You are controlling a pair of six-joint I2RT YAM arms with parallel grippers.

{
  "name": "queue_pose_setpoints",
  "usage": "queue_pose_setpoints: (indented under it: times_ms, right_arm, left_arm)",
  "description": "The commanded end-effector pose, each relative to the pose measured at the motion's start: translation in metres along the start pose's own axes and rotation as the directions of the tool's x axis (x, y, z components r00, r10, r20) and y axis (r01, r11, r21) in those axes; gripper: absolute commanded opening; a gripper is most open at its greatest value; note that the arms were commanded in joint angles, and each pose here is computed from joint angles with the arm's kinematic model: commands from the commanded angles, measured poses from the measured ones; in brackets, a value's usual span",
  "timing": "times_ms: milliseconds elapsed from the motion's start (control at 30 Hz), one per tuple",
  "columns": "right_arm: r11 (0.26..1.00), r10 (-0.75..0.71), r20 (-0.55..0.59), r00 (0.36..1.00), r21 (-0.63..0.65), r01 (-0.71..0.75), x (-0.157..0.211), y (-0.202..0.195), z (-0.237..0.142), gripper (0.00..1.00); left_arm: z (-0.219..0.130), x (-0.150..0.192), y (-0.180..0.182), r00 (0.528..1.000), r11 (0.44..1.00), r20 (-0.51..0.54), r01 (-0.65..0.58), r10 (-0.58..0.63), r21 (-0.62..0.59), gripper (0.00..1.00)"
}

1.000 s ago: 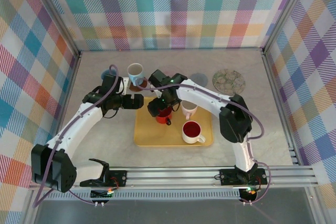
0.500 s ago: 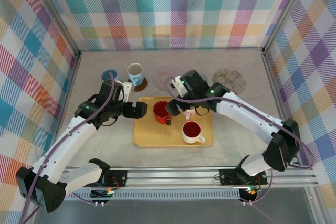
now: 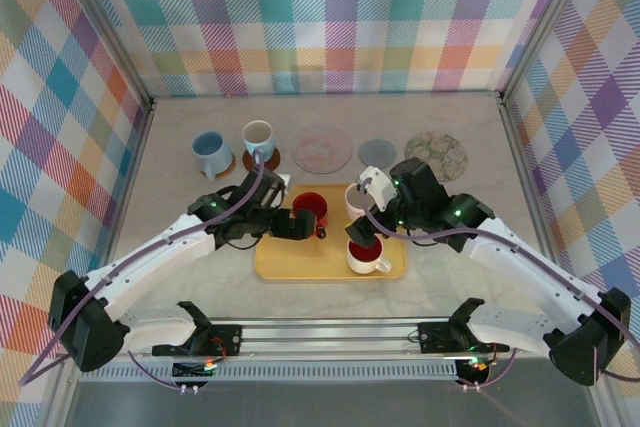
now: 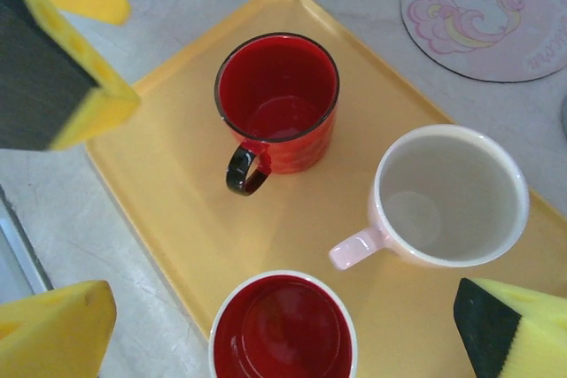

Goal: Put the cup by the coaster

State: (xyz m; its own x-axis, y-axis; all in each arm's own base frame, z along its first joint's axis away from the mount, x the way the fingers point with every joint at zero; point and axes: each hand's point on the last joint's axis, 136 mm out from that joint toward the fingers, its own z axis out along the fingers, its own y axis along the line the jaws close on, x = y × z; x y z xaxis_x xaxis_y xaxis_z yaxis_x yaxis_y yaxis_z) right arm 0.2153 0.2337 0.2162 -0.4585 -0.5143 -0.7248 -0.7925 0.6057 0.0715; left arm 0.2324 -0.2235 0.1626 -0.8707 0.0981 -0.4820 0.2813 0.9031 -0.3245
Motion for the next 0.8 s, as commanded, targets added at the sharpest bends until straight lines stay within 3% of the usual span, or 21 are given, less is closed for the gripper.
queue_pose_setpoints:
  times_ms: [0, 333, 633, 767]
  right_arm:
    - [0.999, -0.005, -0.001, 1.0, -0.049, 0.005, 0.006, 0.008, -0.005, 0.99]
    - [0.999, 0.007, -0.002, 1.0, -0.033, -0.007, 0.009, 0.006, -0.012, 0.99]
    - [1.0, 0.003, 0.01, 1.0, -0.011, -0.003, 0.009, 0.002, -0.015, 0.99]
    - [1.0, 0.004, 0.01, 1.0, -0.006, -0.004, 0.009, 0.0, -0.014, 0.99]
  left_arm:
    - [0.017, -0.001, -0.007, 0.993, 0.993, 0.018, 0.117, -0.116, -0.017, 1.0]
    - [0.07, 0.018, -0.015, 0.977, 0.977, -0.116, 0.162, -0.179, -0.14, 0.99]
    - [0.089, 0.013, -0.013, 0.972, 0.966, -0.108, 0.185, -0.207, -0.182, 0.97]
    - [0.091, 0.013, -0.007, 0.977, 0.963, -0.112, 0.155, -0.183, -0.222, 0.91]
